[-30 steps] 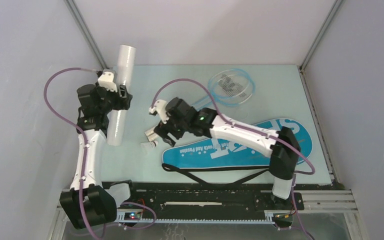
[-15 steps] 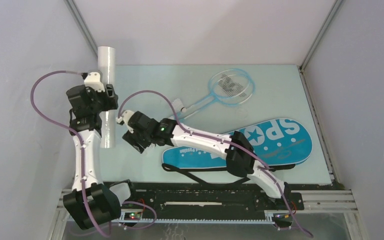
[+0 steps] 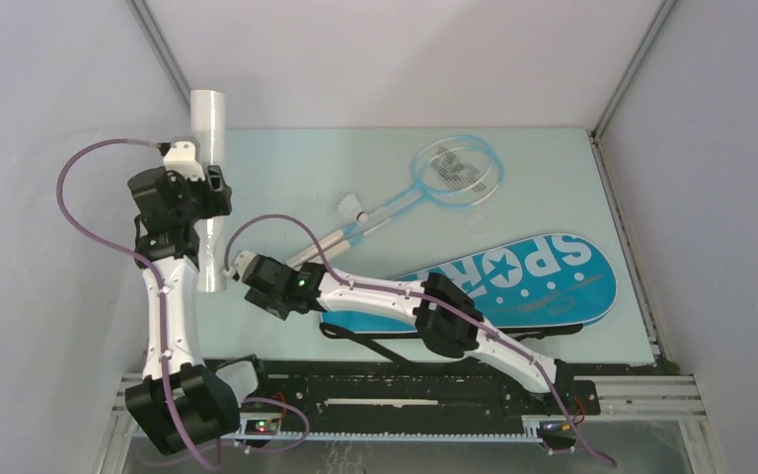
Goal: Pack up the badminton gear
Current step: Pick up the shuttlecock at the center of the board, then place the shuttlecock at the shuttle tube.
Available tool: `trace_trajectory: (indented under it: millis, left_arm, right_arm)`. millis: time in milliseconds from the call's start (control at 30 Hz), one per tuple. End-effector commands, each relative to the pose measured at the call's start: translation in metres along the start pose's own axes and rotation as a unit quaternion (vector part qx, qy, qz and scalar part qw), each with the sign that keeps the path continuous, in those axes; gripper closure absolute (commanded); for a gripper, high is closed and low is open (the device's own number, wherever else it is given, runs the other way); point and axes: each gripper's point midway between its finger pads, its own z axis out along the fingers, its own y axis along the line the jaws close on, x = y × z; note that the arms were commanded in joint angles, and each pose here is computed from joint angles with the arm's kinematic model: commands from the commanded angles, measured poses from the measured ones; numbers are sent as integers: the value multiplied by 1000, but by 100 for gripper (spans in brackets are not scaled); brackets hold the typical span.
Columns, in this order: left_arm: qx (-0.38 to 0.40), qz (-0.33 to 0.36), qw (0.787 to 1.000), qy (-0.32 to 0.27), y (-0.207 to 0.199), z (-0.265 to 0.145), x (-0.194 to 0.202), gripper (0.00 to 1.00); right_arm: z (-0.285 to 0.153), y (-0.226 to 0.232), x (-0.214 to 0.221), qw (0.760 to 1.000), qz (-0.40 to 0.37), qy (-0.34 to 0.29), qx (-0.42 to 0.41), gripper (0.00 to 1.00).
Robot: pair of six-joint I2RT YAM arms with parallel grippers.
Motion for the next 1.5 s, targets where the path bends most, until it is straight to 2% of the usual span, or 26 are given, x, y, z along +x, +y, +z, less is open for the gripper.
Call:
trace_trajectory:
  millis: [0, 133, 267, 633, 733, 967, 1167, 1300, 1467]
  left_arm:
    - [5, 8, 998, -66, -2, -14, -44, 81]
    - [10, 9, 997, -70, -4, -16, -44, 81]
    - [22, 8, 997, -70, -8, -15, -42, 80]
    - [40, 9, 997, -70, -14, -14, -42, 80]
    - [48, 10, 996, -71, -17, -14, -42, 80]
    - [74, 20, 995, -68, -25, -14, -40, 80]
    - [141, 29, 987, -71, -49, -16, -37, 80]
    - [190, 49, 978, -74, -71, -18, -34, 80]
    - [261, 106, 957, -72, -107, -24, -23, 80]
  right_arm:
    - [-1, -15, -25, 997, -33, -35, 55, 37]
    - [3, -21, -24, 995, -49, -34, 76, 40]
    - [4, -31, -18, 992, -68, -27, 100, 48]
    - [-19, -46, -21, 987, -92, -33, 124, 83]
    - [-35, -51, -27, 987, -90, -41, 127, 89]
    - [-95, -80, -44, 987, -68, -75, 125, 96]
    - [-150, -116, -41, 992, -14, -95, 82, 100]
    - [-192, -152, -35, 991, 39, -118, 53, 100]
    - [-243, -198, -22, 981, 119, -153, -8, 100]
